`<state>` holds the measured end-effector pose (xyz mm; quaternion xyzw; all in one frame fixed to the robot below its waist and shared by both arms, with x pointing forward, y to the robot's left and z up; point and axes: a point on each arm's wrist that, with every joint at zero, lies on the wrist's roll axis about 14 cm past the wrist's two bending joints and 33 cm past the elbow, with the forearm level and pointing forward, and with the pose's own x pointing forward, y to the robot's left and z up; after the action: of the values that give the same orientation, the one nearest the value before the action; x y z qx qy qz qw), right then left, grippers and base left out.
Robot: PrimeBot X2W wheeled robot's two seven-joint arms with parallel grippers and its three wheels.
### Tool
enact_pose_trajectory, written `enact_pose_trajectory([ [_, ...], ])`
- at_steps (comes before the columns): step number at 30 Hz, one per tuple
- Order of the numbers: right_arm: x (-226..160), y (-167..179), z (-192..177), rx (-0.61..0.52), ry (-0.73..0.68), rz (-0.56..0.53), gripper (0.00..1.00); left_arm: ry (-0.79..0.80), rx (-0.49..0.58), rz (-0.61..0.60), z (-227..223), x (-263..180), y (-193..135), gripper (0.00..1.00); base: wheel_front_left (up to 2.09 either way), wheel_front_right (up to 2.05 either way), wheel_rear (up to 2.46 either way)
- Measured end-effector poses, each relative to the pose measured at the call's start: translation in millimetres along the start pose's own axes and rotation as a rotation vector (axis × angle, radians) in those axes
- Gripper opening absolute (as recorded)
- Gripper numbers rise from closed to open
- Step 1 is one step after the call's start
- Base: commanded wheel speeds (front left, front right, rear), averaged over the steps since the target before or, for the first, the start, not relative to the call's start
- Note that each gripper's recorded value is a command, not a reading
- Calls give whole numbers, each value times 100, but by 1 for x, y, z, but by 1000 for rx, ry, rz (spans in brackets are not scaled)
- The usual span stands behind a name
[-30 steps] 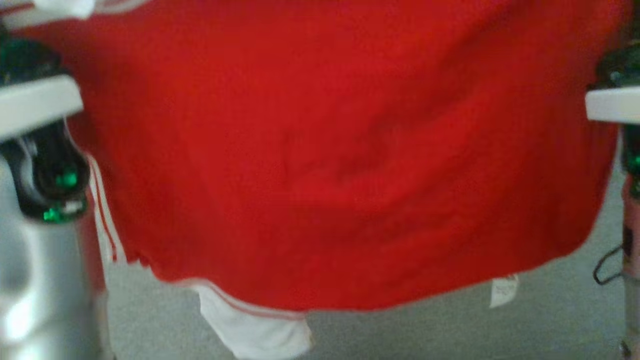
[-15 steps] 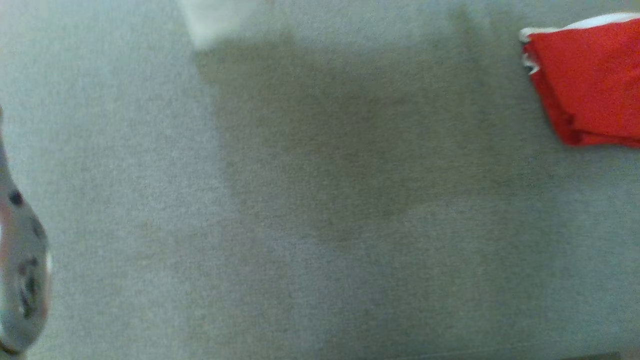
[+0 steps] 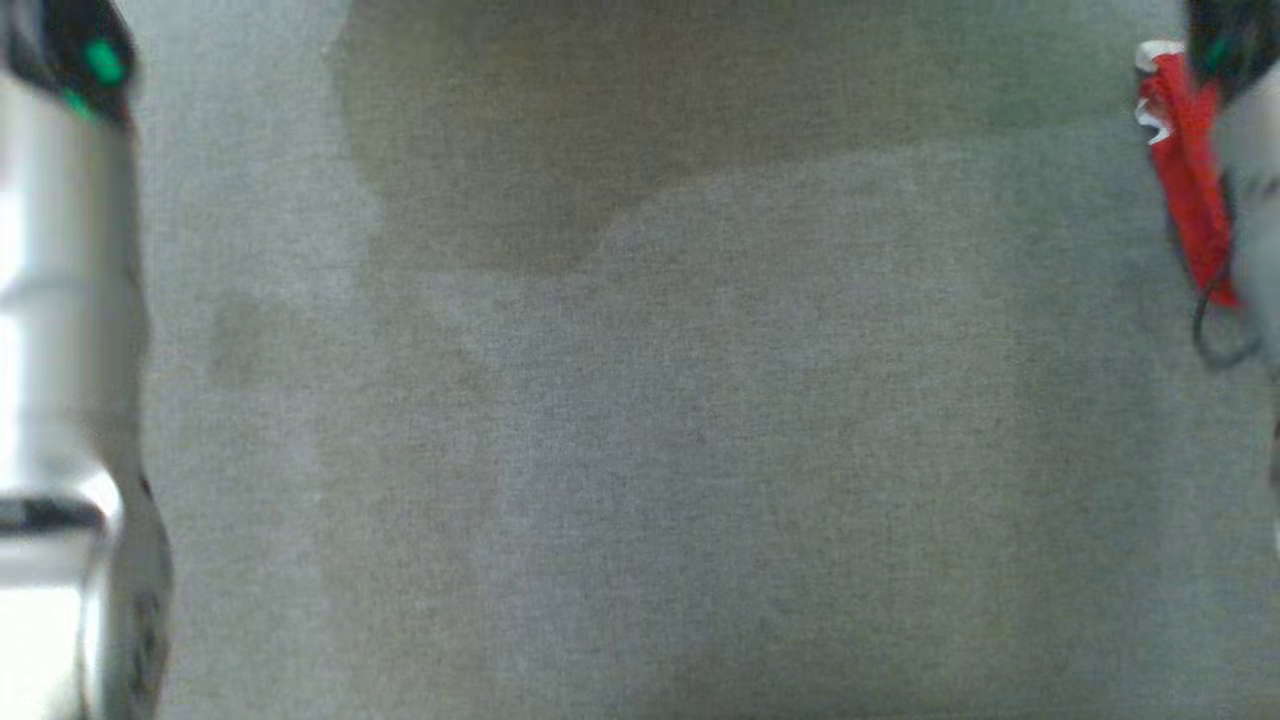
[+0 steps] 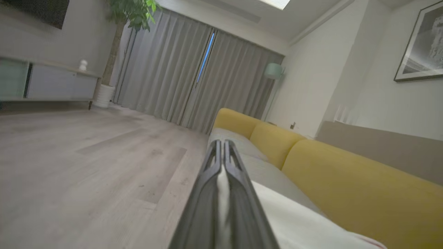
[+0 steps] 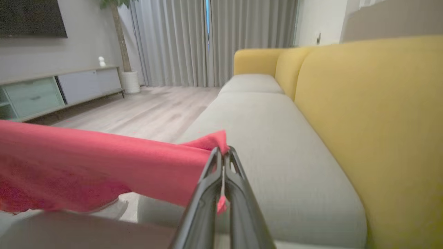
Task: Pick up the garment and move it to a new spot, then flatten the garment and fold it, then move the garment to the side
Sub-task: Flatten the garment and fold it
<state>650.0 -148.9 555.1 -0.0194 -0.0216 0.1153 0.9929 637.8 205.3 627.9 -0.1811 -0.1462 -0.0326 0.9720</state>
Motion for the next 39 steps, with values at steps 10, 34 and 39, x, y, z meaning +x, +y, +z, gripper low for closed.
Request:
enact_pose_trajectory([
  [10, -93, 27, -83, 32, 327, 87, 0, 228, -58, 50, -68, -132, 19, 0, 0, 0, 0],
  [34, -214, 42, -81, 79, 389, 168, 0, 441, -4, -45, -65, -298, -17, 0, 0, 0, 0],
  [39, -235, 41, -81, 95, 396, 169, 0, 446, 36, -56, -58, -314, -21, 0, 0, 0, 0],
])
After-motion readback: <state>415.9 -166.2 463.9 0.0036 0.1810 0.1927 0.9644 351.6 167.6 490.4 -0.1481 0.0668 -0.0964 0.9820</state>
